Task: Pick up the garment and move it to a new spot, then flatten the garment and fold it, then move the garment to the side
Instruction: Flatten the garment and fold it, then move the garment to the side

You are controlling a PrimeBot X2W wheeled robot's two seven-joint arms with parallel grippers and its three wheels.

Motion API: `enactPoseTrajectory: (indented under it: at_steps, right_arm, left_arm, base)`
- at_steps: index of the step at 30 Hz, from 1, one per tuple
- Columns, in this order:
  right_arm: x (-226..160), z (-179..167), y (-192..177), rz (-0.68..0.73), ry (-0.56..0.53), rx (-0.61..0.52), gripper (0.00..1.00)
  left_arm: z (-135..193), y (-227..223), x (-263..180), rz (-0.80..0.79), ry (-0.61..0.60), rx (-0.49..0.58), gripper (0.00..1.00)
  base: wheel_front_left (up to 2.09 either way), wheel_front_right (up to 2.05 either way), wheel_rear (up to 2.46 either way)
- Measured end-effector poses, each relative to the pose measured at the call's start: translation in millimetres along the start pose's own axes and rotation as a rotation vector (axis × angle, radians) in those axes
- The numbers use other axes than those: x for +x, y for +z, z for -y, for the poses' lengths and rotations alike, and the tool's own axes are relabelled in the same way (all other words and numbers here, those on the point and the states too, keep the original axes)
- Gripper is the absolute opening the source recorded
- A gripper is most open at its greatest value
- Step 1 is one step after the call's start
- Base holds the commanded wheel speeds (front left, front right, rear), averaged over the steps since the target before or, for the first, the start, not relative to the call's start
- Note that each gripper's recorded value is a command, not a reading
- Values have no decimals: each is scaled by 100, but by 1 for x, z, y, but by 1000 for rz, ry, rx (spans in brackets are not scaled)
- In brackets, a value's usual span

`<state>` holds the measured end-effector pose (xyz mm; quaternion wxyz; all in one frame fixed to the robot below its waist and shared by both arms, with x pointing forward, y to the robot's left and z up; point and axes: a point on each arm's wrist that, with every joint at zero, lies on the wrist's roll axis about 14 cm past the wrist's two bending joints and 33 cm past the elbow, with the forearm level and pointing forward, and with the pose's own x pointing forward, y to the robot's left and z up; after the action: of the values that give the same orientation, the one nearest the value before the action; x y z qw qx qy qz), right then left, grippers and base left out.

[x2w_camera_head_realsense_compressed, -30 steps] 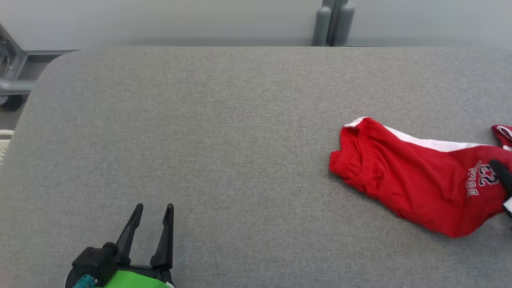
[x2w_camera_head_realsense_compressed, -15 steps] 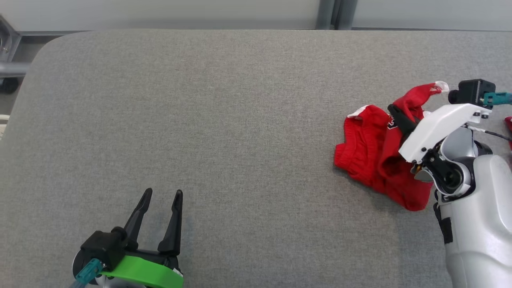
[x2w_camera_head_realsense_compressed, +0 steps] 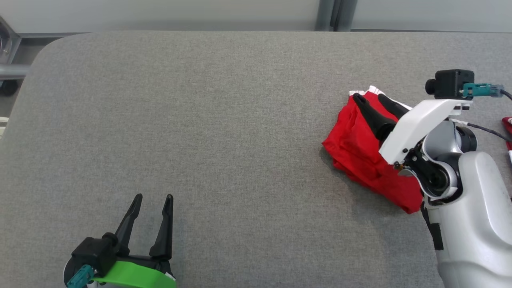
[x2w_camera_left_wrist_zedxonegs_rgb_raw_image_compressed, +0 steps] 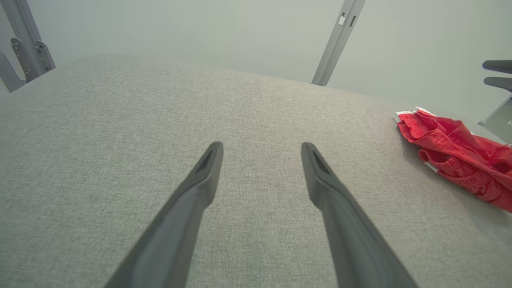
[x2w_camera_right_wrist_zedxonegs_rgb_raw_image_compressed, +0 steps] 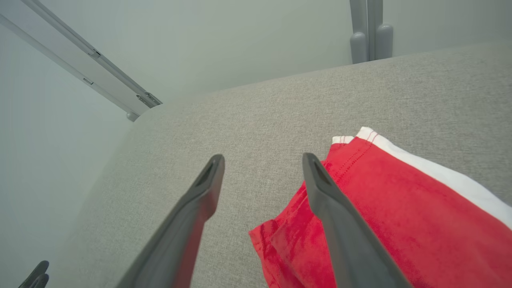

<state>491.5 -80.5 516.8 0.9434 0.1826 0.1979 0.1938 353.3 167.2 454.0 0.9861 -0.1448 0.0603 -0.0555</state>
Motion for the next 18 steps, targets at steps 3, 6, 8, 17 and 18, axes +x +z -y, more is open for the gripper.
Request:
enactPoseTrajectory:
  at_steps: [3,6,8,17,18]
  right_arm:
    - [-18,2,12,47,7,9,100]
    - [-41,32,0,20,-70,11,100]
    - [-56,56,-18,-18,-137,45,100]
    - [-73,124,-54,-60,-323,263,100]
    - [-71,127,-56,-70,-330,280,100]
  left_arm:
    - [5,4,3,12,-15,0,100]
    - [8,5,5,16,-23,-3,100]
    - [11,2,6,8,-28,-10,100]
    - [13,-9,16,-23,-44,-16,100]
    - [12,-9,17,-22,-39,-14,100]
  base:
    - [0,0,0]
    - [0,0,0]
    - [0,0,0]
    - [0,0,0]
    - [0,0,0]
